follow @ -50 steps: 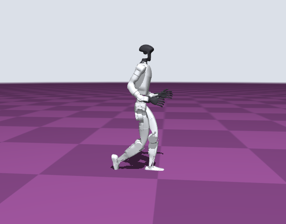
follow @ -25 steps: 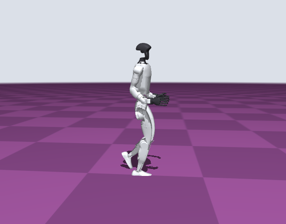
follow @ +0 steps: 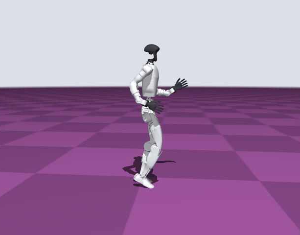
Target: Walk run
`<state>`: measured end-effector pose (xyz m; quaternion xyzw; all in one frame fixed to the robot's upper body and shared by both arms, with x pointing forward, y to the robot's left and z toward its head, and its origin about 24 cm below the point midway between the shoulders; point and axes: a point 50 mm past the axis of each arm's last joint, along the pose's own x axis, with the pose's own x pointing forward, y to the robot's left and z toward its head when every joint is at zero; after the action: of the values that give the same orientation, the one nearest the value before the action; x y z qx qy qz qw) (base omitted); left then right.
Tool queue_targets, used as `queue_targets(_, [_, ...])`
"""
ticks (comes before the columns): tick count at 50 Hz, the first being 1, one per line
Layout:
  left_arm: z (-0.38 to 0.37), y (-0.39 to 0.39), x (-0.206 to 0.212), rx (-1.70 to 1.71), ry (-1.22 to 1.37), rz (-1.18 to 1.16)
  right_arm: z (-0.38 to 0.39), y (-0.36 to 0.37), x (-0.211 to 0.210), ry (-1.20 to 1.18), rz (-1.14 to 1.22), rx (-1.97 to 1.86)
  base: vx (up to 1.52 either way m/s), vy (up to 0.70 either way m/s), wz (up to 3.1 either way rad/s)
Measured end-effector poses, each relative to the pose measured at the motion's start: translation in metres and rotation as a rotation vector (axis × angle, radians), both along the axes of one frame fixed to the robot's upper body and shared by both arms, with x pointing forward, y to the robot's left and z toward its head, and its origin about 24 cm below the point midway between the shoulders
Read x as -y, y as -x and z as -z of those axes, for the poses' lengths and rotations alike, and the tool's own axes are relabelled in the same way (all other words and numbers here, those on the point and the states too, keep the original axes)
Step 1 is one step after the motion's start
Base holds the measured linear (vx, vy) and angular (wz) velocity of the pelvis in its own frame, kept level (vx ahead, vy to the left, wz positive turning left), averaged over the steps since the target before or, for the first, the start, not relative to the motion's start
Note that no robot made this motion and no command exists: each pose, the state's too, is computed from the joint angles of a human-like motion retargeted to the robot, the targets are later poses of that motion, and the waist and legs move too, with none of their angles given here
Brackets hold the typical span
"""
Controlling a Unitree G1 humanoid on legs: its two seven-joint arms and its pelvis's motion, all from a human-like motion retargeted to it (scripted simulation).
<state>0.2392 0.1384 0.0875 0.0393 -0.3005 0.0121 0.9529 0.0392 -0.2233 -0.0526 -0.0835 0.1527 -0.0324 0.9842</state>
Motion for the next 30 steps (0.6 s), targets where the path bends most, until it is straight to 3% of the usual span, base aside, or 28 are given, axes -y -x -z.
queue_targets(8, [-0.001,0.017,-0.015,-0.003,-0.073,-0.003,-0.019,-0.030,-0.001,0.028,0.125,0.174,1.33,-0.34,0.41])
queue_targets(14, [0.071,0.051,-0.031,-0.324,-0.180,0.026,-0.037,-0.106,-0.028,-0.023,0.236,0.418,1.34,-0.52,-0.07])
queue_targets(20, [0.131,0.123,-0.038,-0.669,-0.011,0.079,-0.082,-0.163,-0.037,-0.253,0.059,0.653,1.14,-0.15,-0.23])
queue_targets(24, [0.135,0.146,-0.057,-0.746,-0.079,0.027,-0.109,-0.162,-0.030,-0.146,-0.097,0.741,1.11,-0.12,-0.59])
queue_targets(30, [0.127,0.132,-0.053,-0.688,-0.063,0.003,-0.108,-0.147,-0.010,0.125,-0.173,0.649,1.23,-0.14,0.04])
